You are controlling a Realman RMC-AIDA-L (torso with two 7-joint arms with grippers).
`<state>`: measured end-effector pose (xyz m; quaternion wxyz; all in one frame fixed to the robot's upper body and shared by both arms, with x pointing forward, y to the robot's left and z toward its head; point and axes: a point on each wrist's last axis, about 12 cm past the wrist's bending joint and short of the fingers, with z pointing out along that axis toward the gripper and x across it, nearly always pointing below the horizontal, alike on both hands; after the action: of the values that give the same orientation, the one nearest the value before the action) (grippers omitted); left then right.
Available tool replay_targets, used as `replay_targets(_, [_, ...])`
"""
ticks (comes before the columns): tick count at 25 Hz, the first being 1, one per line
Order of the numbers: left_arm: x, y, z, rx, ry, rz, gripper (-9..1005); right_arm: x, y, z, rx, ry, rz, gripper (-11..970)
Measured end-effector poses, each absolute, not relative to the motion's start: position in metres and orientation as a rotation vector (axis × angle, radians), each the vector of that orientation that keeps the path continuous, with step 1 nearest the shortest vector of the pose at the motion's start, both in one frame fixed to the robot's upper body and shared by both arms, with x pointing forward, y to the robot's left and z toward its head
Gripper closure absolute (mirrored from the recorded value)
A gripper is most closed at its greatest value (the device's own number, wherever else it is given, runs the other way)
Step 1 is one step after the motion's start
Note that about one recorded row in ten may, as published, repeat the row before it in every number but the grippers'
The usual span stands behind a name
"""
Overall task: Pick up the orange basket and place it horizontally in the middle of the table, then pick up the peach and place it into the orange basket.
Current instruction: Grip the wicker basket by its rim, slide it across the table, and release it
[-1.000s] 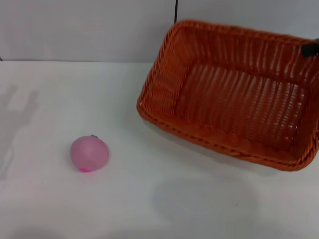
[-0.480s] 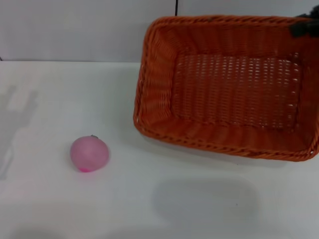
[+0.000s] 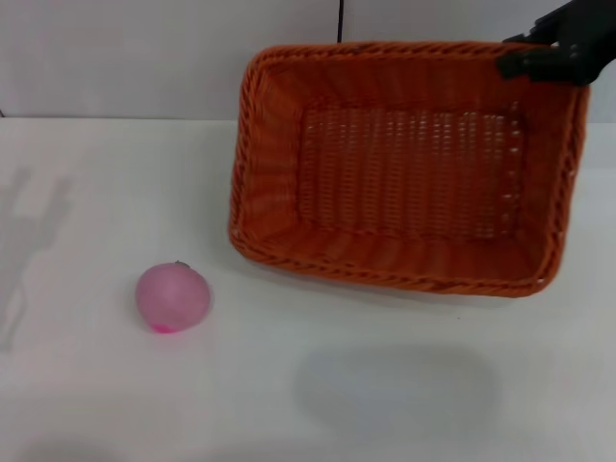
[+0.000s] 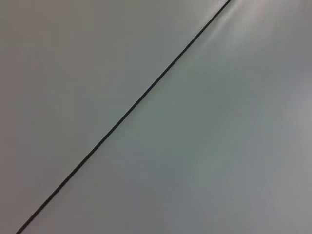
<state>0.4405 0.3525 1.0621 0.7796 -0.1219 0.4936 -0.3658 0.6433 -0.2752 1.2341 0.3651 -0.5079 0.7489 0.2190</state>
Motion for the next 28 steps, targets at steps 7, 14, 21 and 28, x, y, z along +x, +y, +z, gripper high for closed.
replay_targets(7, [0.439, 0.353, 1.062, -0.27, 1.062, -0.798, 263, 0.656, -0.27, 1.207, -1.318, 1.902, 0.511, 792])
replay_targets(14, [0.439, 0.353, 1.062, -0.279, 1.064, -0.812, 266, 0.659, -0.258, 1.203, -1.354, 1.828, 0.486, 792])
replay_targets(21, [0.437, 0.351, 1.059, -0.29, 1.072, -0.818, 269, 0.658, -0.246, 1.202, -1.397, 1.78, 0.487, 786])
replay_targets(28, [0.437, 0.351, 1.058, -0.296, 1.078, -0.817, 272, 0.659, -0.251, 1.211, -1.288, 1.715, 0.446, 747])
